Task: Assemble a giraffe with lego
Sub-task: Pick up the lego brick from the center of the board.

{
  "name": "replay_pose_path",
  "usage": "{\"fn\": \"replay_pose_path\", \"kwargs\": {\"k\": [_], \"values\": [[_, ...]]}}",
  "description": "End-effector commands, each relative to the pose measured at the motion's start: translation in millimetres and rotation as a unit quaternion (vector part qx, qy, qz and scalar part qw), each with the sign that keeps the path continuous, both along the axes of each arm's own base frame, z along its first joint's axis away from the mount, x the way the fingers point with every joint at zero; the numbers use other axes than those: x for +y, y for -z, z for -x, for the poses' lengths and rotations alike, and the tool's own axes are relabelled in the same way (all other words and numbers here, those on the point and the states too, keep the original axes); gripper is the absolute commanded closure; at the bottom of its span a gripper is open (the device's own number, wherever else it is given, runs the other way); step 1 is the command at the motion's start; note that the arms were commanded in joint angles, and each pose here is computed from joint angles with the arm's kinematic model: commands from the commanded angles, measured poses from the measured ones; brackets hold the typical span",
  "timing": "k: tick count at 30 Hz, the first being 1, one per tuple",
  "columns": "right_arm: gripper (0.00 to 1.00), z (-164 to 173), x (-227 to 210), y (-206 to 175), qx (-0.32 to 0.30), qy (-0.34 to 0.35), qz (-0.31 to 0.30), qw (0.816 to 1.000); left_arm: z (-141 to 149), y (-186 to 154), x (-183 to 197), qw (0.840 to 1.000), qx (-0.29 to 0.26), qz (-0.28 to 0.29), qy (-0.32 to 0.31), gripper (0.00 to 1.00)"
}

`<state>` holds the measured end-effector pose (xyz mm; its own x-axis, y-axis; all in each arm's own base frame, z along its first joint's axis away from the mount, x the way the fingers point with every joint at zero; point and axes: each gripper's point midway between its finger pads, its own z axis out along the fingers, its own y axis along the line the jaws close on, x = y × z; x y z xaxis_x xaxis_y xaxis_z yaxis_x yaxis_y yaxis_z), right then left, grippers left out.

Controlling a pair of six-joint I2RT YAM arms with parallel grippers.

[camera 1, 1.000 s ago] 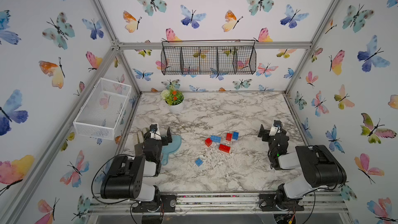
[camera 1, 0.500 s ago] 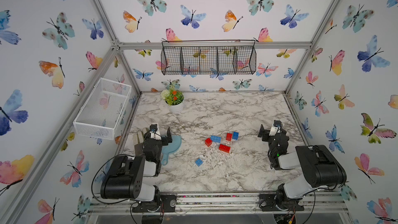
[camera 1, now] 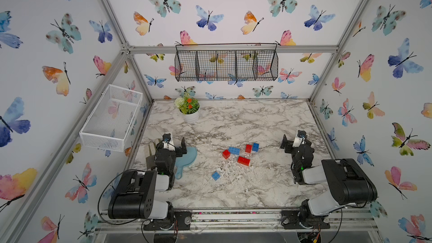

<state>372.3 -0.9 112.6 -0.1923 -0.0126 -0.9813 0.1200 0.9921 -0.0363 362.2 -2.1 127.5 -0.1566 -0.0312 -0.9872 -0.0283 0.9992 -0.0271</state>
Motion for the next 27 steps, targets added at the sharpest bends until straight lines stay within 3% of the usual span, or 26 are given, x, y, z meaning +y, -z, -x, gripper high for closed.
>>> {"fn": "replay_pose_path", "kwargs": {"k": [1,4,9,12,15,19,23,27], "values": [[0.01,-4,0,-16,0.014,0.006,0.0,1.0,-6,-12,4,1.0,0.007,-0.005,-0.014,0.02],[0.01,-6,-3,-21,0.044,0.026,-0.033,0.998,-12,-26,-1,0.999,0.023,-0.022,-0.034,0.02],[0.02,0,-1,-26,0.106,0.044,-0.076,0.991,-9,-68,-25,0.999,0.01,0.037,-0.004,0.02],[0.01,6,9,-30,0.14,0.033,-0.099,0.985,-3,-80,-44,0.997,0.045,0.057,0.007,0.02],[0.01,16,25,-42,0.141,0.007,-0.13,0.981,10,-87,-67,0.995,0.085,0.042,0.012,0.02],[0.02,33,52,-55,0.166,-0.054,-0.172,0.969,37,-81,-94,0.985,0.145,0.074,0.05,0.02],[0.01,53,73,-61,0.196,-0.088,-0.172,0.961,66,-65,-113,0.967,0.203,0.125,0.09,0.02],[0.02,73,94,-52,0.235,-0.104,-0.167,0.952,92,-41,-125,0.952,0.259,0.125,0.109,0.02]]}}
